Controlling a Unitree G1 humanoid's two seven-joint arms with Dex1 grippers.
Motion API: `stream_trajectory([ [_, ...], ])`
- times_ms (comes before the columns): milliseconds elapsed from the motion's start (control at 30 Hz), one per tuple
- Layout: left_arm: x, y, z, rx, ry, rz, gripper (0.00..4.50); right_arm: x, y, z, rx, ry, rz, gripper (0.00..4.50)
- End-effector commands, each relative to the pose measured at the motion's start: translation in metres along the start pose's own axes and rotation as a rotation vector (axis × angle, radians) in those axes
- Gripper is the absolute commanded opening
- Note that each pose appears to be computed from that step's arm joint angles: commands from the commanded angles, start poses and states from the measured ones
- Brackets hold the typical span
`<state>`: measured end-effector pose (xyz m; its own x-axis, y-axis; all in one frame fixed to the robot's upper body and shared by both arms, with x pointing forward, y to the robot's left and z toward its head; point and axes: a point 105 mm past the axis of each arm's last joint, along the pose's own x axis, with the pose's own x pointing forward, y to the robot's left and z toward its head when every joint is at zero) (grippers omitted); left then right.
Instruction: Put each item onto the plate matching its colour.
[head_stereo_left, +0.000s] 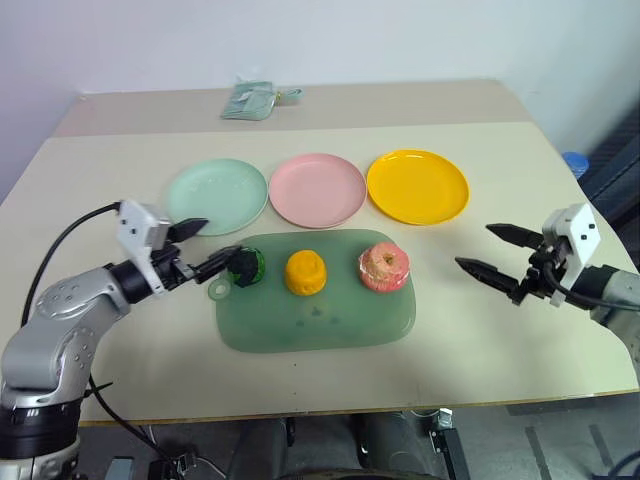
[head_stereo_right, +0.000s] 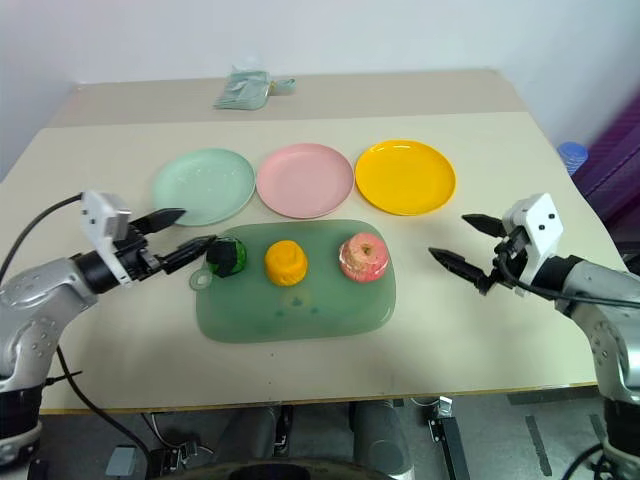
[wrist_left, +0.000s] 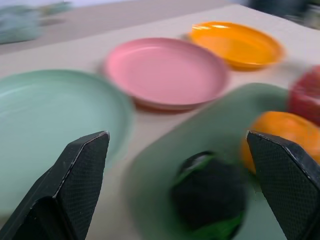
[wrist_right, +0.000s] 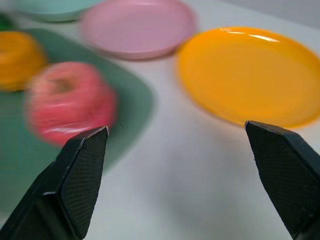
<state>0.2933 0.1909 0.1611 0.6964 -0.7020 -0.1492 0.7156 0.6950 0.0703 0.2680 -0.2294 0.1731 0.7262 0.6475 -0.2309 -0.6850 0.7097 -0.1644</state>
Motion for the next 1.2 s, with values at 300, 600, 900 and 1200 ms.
stream_trajectory([
  [300, 0.042, 0.005, -0.039, 0.132, 0.226, -0.109, 4.5, 0.01, 0.045, 0.018, -0.02, -0.085, 0.118, 4.47],
  [600, 0.044, 0.032, -0.016, 0.062, 0.057, 0.024, 2.71, 0.019, 0.044, 0.027, -0.045, -0.116, 0.121, 4.5],
  [900, 0.056, 0.117, 0.007, 0.001, 0.001, 0.487, 2.71, 0.039, 0.048, 0.049, -0.08, -0.169, 0.161, 4.5],
  [1200, 0.062, 0.13, 0.02, 0.013, -0.02, 0.548, 4.48, 0.061, 0.065, 0.07, -0.065, -0.221, 0.24, 4.5],
])
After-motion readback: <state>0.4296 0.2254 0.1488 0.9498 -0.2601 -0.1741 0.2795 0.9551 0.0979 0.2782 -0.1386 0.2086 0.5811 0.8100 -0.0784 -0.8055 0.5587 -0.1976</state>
